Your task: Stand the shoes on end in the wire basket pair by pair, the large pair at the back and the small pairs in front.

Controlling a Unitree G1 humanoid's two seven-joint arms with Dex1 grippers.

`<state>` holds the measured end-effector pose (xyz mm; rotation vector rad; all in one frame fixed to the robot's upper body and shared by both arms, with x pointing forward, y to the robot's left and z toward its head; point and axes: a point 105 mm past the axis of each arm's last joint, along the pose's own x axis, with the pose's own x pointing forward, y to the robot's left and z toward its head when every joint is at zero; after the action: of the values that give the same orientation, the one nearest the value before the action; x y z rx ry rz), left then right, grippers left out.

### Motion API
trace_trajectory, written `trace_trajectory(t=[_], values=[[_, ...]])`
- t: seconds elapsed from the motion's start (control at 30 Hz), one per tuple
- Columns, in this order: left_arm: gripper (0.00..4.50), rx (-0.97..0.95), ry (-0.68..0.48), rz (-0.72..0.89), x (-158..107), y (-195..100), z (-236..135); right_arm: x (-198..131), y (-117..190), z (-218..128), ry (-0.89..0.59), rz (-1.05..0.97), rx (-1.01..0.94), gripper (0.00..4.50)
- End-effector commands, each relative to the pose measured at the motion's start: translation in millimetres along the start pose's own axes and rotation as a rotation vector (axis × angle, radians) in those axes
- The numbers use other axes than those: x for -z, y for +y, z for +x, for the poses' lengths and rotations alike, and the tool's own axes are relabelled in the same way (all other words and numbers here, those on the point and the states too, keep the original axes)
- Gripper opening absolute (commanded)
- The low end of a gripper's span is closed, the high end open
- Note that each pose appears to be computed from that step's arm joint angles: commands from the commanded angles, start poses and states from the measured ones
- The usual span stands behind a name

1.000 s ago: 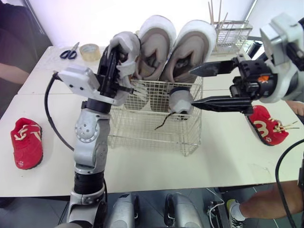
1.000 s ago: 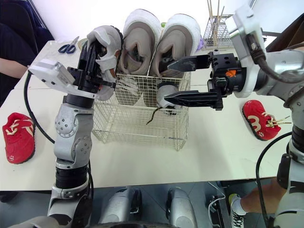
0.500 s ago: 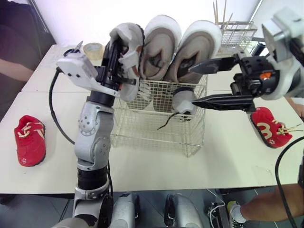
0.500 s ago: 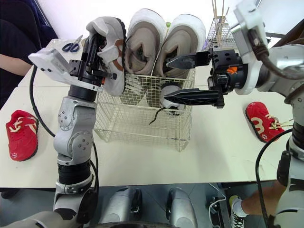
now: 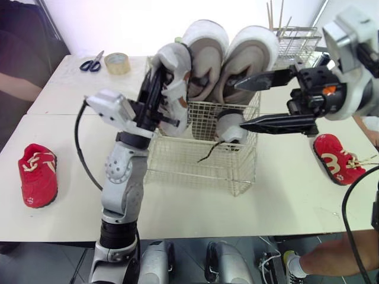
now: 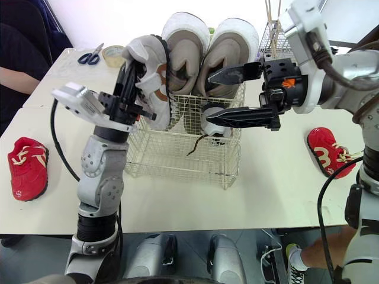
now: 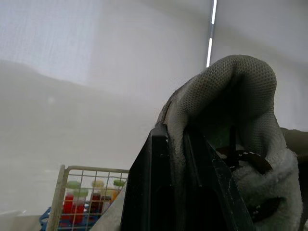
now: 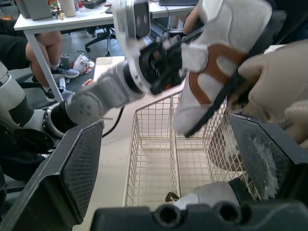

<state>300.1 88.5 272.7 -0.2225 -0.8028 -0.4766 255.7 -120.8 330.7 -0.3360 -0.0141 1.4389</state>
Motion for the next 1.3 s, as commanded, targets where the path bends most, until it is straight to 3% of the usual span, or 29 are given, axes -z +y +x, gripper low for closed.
trace_trajectory(t=[0.03, 0.27, 0.43, 0.8, 0.9, 1.1, 1.3], values=[[0.04, 0.081, 0.059, 0.018, 32, -22, -10, -9, -1, -4, 0.006, -0.035, 0.007, 4.50], [0.04, 0.084, 0.051, 0.184, 63, -24, -26, -8, 3, -4, 0.016, -0.012, -0.010, 4.50], [0.04, 0.078, 0.056, 0.284, 69, -17, -41, -8, 2, -2, 0.003, -0.026, -0.006, 4.50], [0.04, -0.007, 0.182, 0.282, 86, 16, -65, -7, -1, 1, -0.019, -0.062, 0.012, 4.50], [1.04, -0.037, 0.200, 0.278, 86, 25, -68, -6, -2, 1, -0.020, -0.065, 0.015, 4.50], [4.12, -0.023, 0.210, 0.309, 74, 36, -72, -3, -4, 2, -0.020, -0.071, 0.022, 4.50], [4.12, 0.009, 0.225, 0.331, 58, 42, -77, -3, -5, 3, -0.031, -0.075, 0.021, 4.50]])
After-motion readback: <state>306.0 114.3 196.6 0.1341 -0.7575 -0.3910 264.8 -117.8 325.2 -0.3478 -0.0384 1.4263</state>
